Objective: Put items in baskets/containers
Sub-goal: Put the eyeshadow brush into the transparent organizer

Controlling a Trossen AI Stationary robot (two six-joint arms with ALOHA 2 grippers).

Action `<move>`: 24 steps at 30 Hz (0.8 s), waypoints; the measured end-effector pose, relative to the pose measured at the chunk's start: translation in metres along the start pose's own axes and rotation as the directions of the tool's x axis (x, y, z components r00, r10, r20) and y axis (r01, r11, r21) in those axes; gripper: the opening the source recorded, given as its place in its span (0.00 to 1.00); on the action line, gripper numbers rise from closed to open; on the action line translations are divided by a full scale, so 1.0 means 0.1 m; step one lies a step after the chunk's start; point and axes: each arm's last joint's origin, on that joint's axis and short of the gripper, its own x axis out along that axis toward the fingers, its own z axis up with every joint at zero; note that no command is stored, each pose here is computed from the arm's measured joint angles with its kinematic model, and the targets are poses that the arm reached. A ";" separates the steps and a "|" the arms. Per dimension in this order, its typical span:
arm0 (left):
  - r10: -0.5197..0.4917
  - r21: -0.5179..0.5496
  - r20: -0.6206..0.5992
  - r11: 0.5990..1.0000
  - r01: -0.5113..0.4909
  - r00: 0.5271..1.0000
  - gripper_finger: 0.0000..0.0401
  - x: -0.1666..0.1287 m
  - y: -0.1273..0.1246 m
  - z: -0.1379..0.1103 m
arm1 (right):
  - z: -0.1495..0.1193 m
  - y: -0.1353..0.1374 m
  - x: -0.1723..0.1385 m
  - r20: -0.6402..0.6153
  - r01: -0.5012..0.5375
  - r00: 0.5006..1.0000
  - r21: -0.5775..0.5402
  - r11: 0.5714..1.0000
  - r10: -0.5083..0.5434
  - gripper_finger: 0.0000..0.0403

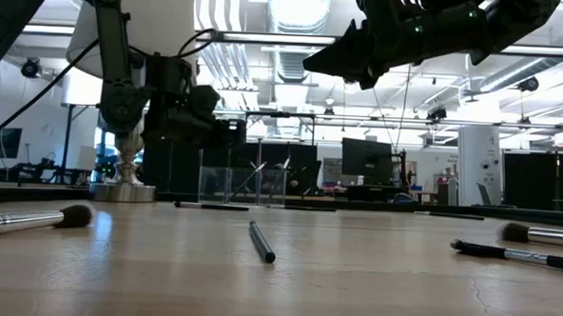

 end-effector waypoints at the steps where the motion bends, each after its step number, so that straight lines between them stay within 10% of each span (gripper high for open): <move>1: 0.004 0.010 -0.006 1.000 -0.004 1.000 0.03 0.02 -0.01 0.00 | 0.00 0.00 0.00 0.000 -0.001 1.000 0.000 1.000 0.001 0.02; 24: 0.173 -0.018 -0.141 0.984 -0.177 0.975 0.10 0.02 0.03 -0.03 | 0.00 0.00 0.00 -0.001 -0.002 1.000 -0.008 1.000 0.002 0.02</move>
